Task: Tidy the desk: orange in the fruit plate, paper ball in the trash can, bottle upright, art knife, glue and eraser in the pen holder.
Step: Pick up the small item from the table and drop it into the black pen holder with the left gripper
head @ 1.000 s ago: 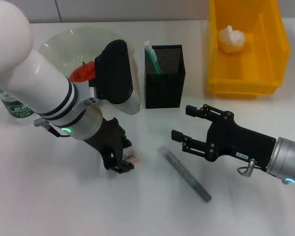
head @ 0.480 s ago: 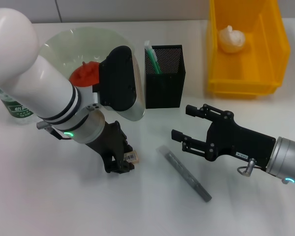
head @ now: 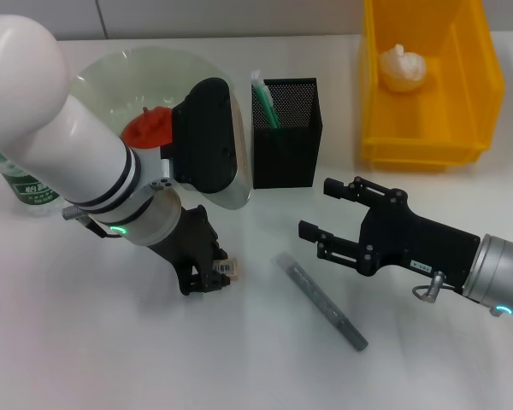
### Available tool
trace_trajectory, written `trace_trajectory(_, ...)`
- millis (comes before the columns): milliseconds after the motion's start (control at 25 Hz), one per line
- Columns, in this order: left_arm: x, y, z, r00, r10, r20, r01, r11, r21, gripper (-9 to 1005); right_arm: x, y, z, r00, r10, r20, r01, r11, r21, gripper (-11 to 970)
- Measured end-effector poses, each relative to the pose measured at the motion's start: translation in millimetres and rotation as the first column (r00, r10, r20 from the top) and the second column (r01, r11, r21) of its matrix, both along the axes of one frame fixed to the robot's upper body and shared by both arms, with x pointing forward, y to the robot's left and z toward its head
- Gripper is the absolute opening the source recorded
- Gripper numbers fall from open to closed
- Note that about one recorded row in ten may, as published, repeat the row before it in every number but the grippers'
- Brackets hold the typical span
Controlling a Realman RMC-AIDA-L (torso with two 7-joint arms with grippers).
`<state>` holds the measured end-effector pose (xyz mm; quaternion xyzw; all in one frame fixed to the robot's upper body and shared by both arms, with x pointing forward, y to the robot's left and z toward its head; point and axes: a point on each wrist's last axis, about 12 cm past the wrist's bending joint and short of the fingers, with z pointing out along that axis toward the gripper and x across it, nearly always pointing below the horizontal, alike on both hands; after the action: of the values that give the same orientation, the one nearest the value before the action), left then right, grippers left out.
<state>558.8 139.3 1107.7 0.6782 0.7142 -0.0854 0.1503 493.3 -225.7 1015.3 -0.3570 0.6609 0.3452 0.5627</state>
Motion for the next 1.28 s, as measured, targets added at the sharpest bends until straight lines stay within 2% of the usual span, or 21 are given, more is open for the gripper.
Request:
trace_trajectory(80,-0.1,-0.1,-0.1,1.0,-0.005,0.002,0.005,1.0,0.001,285,0.3,0.1,0.2,1.0,0.0,0.001,0.0,1.0,0.0,726)
trace_trajectory(400,0.6,0.0,3.7,1.0,-0.001,0.013,0.001,1.0,-0.018,284,1.5,-1.4,1.0,1.0,-0.016,0.003,0.016,1.0,0.007,726)
trace_trajectory(600,0.1,4.5,20.7,0.998,0.021,0.051,-0.014,0.992,-0.126,283,1.1,-3.9,1.8,0.999,-0.035,0.006,0.035,0.999,0.022,725)
trace_trajectory(680,0.1,4.5,20.7,0.998,0.021,0.051,-0.014,0.992,-0.126,283,1.1,-4.5,1.9,0.999,-0.04,0.006,0.04,0.999,0.025,725)
trace_trajectory(760,-0.8,10.7,35.6,0.996,0.042,0.08,-0.023,0.972,-0.233,283,1.0,-5.1,2.0,0.999,-0.045,0.006,0.044,0.999,0.028,725)
trace_trajectory(880,-0.8,10.7,35.6,0.996,0.042,0.08,-0.023,0.972,-0.233,291,0.8,-5.1,2.1,0.999,-0.044,0.006,0.044,0.999,0.03,725)
trace_trajectory(920,-1.2,17.1,46.2,0.993,0.068,0.097,-0.034,0.947,-0.32,294,0.7,-5.0,2.1,0.999,-0.044,0.006,0.044,0.999,0.031,725)
trace_trajectory(960,1.6,26.4,59.2,0.987,0.113,0.114,-0.051,0.894,-0.445,297,0.3,-4.9,2.2,0.999,-0.042,0.006,0.042,0.999,0.033,725)
trace_trajectory(1120,5.6,27.8,62.4,0.981,0.145,0.126,-0.066,0.87,-0.488,308,-0.9,-4.6,1.7,0.999,-0.042,0.001,0.042,0.998,0.039,726)
trace_trajectory(1160,12.6,24.9,63.7,0.967,0.199,0.159,-0.088,0.849,-0.522,311,-1.1,-4.5,1.5,0.999,-0.042,-0.001,0.042,0.998,0.039,726)
trace_trajectory(1280,16.4,20.6,64.6,0.956,0.228,0.185,-0.094,0.836,-0.541,319,-1.5,-4.2,1.1,0.999,-0.042,-0.004,0.042,0.998,0.04,726)
